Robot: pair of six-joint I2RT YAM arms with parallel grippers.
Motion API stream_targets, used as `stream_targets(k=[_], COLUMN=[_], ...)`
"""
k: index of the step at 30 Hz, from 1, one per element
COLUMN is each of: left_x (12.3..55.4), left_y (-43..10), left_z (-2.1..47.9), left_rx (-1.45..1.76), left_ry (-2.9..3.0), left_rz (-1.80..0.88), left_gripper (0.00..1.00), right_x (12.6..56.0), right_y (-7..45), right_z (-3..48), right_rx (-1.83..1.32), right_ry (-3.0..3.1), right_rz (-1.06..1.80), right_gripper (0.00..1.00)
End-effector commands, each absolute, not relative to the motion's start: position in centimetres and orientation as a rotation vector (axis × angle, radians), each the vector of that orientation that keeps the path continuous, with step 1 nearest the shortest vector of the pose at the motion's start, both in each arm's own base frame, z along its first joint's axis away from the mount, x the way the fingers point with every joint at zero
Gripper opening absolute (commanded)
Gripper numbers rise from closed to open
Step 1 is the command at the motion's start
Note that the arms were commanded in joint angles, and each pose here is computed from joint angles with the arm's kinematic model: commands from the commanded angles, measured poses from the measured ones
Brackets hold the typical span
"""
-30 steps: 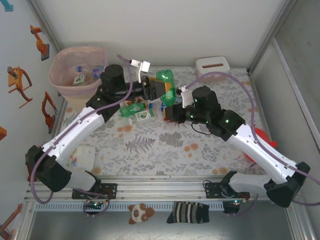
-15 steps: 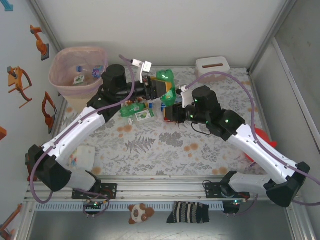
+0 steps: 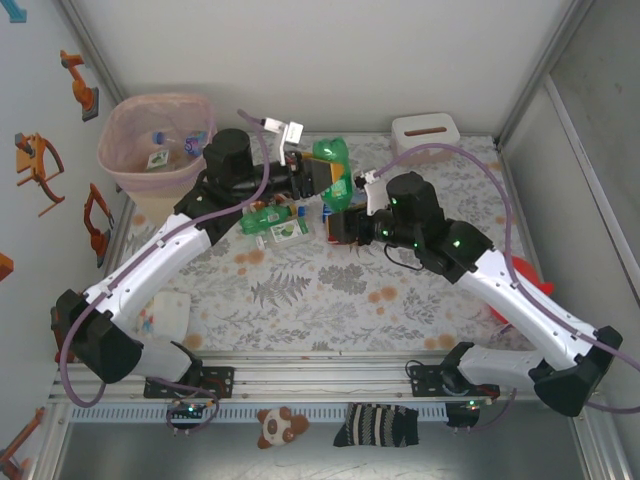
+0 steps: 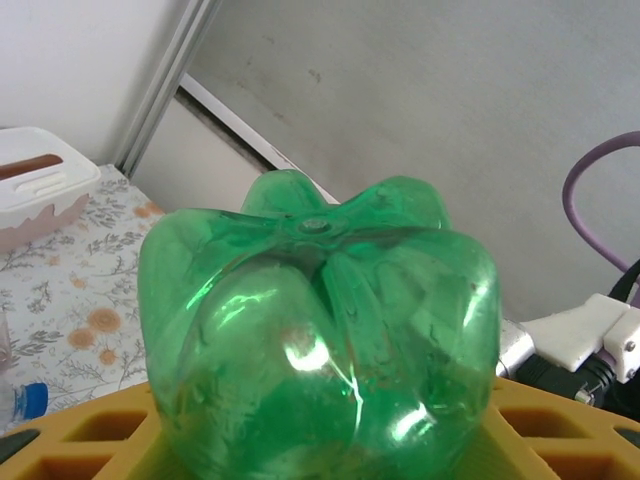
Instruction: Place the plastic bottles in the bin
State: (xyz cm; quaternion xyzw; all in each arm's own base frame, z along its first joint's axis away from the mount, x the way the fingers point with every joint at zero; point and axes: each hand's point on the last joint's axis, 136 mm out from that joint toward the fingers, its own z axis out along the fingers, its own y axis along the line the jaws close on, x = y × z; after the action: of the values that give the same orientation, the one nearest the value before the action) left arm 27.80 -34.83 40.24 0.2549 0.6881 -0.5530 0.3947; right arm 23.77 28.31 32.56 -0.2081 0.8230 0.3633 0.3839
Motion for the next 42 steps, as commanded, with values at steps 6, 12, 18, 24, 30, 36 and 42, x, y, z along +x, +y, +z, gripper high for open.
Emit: stream_targets(k=[6, 12, 18, 24, 30, 36, 42], left_x=[30.1, 33.7, 37.0, 39.3, 41.2, 43.3, 45.1], left_y=[-31.8, -25.8, -17.8, -9.8, -3.5, 1.7, 5.2], left_z=[41.9, 42.1, 43.2, 45.3, 46.6, 44.8, 41.2], left_rx=[0.537, 0.354, 0.144, 0.021, -0.018, -0.074, -0.093], left_ry=[1.717, 1.773, 1.794, 1.777, 1.779, 1.856, 1.985], left_rz=[-1.317, -1.142, -0.963, -0.724, -0.432, -0.123, 0.091], left_gripper=[0.52, 0.52, 0.51, 0.51, 0.51, 0.51, 0.51], right_x=[23.5, 23.4, 23.3, 23.4, 23.4, 23.4, 23.6], right_y=[26.2, 25.1, 24.8, 25.0, 24.9, 24.8, 25.0], right_z=[34.6, 35.0, 35.0, 34.9, 34.9, 34.9, 34.5], right_rx=[-0.472, -0.466, -0.468, -0.473, -0.473, -0.477, -0.497], right_ry=[2.05, 2.043, 2.045, 2.052, 2.053, 2.057, 2.073], right_rz=[0.855, 0.8, 0.792, 0.79, 0.782, 0.769, 0.754], right_gripper=[0.62, 0.62, 0.62, 0.62, 0.62, 0.62, 0.62])
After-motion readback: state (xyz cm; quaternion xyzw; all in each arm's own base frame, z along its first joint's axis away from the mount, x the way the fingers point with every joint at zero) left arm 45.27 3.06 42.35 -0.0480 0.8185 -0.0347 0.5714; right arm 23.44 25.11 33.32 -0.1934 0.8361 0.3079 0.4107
